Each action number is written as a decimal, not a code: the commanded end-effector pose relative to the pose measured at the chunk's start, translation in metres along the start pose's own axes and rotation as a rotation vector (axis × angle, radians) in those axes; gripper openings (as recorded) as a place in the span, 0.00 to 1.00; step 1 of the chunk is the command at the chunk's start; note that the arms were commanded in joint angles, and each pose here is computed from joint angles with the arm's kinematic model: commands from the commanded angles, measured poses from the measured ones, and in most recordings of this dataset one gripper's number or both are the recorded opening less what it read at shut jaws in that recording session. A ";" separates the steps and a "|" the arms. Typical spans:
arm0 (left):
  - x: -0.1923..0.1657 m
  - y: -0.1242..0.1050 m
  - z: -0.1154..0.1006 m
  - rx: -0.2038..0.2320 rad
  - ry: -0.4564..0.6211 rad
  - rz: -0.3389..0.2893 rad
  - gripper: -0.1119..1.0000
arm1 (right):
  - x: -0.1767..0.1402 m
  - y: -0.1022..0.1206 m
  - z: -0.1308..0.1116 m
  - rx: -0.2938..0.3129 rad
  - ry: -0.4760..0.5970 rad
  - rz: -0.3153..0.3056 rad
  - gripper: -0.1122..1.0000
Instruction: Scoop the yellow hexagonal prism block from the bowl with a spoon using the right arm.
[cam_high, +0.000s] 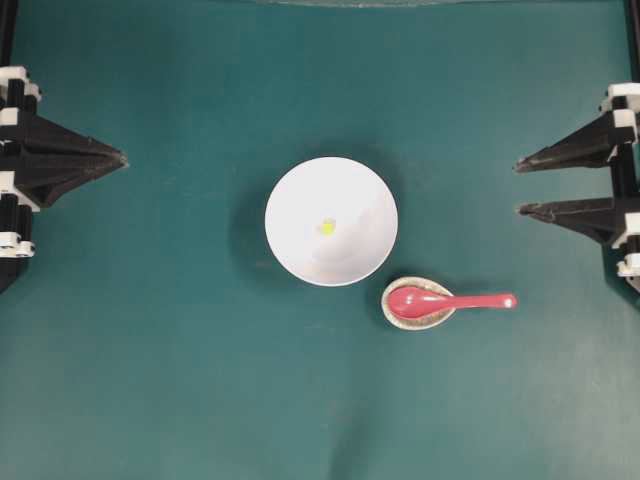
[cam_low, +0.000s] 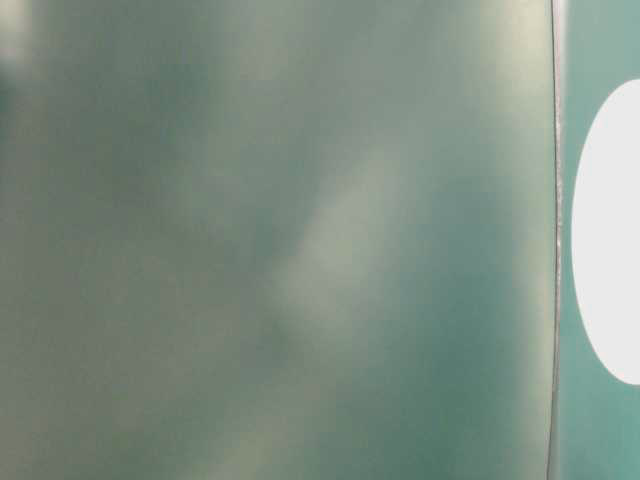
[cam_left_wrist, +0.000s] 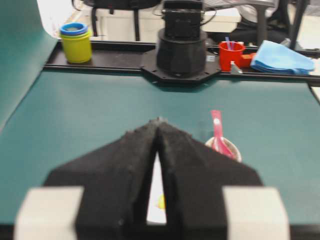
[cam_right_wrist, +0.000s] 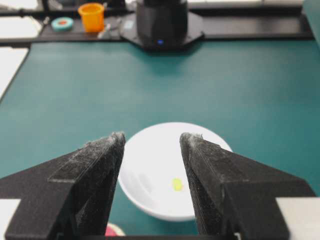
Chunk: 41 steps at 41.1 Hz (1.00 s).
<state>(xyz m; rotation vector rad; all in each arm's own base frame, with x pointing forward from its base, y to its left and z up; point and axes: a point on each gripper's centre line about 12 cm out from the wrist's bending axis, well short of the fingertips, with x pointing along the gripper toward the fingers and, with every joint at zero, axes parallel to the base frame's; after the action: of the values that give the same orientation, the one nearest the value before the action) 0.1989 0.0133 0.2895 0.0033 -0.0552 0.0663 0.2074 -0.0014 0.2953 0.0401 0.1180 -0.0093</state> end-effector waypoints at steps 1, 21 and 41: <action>0.003 0.001 0.009 0.006 -0.020 0.005 0.14 | 0.004 0.000 0.002 0.005 0.001 -0.002 0.60; 0.002 0.001 0.010 0.003 -0.017 0.003 0.14 | 0.031 0.016 -0.054 0.058 0.012 0.057 0.59; 0.002 0.001 0.011 0.003 -0.018 0.003 0.14 | 0.054 0.041 -0.122 0.112 0.108 0.084 0.59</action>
<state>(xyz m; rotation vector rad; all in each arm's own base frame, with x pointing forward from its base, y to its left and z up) 0.1982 0.0138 0.2884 0.0059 -0.0428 0.0687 0.2458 0.0419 0.1726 0.1437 0.2432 0.0795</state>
